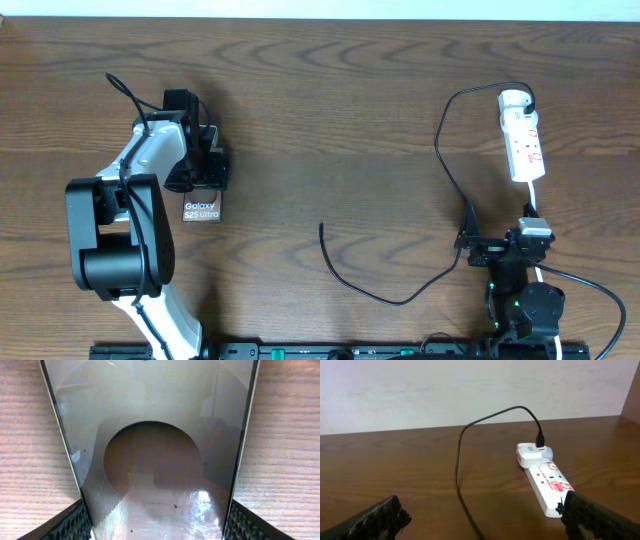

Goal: Plug charger to phone and switch on socket
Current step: 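Lift the phone with the left gripper and tilt it upright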

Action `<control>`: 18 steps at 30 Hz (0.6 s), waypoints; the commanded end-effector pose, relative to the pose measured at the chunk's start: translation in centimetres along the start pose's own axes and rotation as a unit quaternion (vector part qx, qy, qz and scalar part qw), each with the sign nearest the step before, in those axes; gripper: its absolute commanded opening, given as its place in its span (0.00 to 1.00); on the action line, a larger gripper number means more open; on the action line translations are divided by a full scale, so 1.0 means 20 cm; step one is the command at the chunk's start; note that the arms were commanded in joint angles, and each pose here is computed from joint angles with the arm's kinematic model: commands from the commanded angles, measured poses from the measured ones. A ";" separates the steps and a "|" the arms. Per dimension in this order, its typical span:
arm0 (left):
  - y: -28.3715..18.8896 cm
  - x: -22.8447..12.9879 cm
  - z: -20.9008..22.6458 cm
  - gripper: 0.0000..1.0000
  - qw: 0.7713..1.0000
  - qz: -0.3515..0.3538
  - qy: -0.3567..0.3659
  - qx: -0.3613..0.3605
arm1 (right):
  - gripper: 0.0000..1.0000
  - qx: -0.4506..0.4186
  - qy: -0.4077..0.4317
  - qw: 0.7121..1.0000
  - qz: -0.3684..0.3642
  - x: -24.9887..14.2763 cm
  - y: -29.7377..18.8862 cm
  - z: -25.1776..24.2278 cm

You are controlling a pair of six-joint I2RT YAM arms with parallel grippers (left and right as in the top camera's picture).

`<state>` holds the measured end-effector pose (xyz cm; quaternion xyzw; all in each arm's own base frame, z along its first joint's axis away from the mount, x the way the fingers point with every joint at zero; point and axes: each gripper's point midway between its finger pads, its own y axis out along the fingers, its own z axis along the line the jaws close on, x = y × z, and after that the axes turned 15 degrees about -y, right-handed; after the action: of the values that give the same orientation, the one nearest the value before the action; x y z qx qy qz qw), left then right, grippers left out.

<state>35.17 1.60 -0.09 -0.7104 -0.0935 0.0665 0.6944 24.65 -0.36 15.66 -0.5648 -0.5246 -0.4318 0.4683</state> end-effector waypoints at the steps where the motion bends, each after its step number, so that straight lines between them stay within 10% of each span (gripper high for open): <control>1: -0.22 0.12 -0.10 0.07 0.997 -0.061 0.002 -0.054 | 0.99 0.012 -0.005 1.000 -0.002 0.00 0.00 0.03; 11: -0.79 0.13 -0.37 0.07 0.959 -0.164 -0.010 -0.231 | 0.99 0.012 -0.005 1.000 -0.002 0.00 0.00 0.03; 18: -1.10 0.08 -0.47 0.07 0.912 -0.164 -0.151 -0.345 | 0.99 0.012 -0.005 1.000 -0.002 0.00 0.00 0.03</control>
<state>37.95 -5.07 18.27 -0.8324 -0.2767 -0.0440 0.4782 24.65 -0.36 15.65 -0.5649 -0.5245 -0.4317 0.4684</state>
